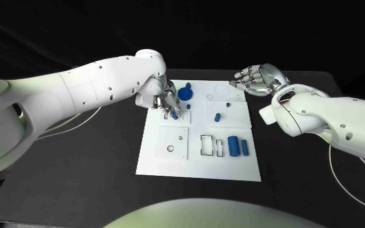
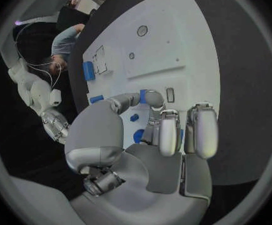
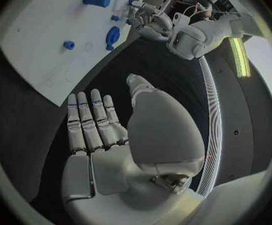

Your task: Assemble the parts on the task board

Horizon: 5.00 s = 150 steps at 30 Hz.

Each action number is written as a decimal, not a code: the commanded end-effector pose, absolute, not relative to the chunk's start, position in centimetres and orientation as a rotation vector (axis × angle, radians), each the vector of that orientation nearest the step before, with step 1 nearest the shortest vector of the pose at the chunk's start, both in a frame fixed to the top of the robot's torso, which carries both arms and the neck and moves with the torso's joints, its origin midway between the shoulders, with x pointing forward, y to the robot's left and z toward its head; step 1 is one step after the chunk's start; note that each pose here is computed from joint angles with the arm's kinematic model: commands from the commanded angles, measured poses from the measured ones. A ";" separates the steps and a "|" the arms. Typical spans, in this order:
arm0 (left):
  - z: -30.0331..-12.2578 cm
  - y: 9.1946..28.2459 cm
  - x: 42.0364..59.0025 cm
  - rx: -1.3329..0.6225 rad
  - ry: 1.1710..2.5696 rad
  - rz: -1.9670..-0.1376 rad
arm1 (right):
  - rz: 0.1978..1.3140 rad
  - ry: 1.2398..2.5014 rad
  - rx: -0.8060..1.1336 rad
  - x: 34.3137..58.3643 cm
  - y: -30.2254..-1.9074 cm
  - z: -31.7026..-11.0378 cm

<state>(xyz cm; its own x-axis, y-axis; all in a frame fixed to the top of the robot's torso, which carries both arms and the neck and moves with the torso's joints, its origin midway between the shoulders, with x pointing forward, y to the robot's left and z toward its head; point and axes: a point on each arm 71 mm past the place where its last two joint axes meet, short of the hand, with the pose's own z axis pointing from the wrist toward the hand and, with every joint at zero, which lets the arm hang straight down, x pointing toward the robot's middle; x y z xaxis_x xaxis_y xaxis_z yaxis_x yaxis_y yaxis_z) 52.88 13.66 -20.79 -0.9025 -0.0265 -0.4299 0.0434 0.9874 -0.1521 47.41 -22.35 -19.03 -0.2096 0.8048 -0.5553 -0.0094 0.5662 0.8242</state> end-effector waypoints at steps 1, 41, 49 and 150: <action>-21.3 13.8 52.7 0.018 2.699 -0.188 | 0.871 1.630 0.663 47.3 -22.2 -19.0; -21.3 13.7 52.5 0.018 2.719 -0.208 | 0.872 1.637 0.661 47.4 -22.2 -19.1; -21.3 13.6 52.5 0.022 2.722 -0.212 | 0.872 1.638 0.661 47.4 -22.2 -19.1; -21.3 14.3 52.4 0.069 2.726 -0.169 | 0.871 1.649 0.660 47.4 -22.3 -19.2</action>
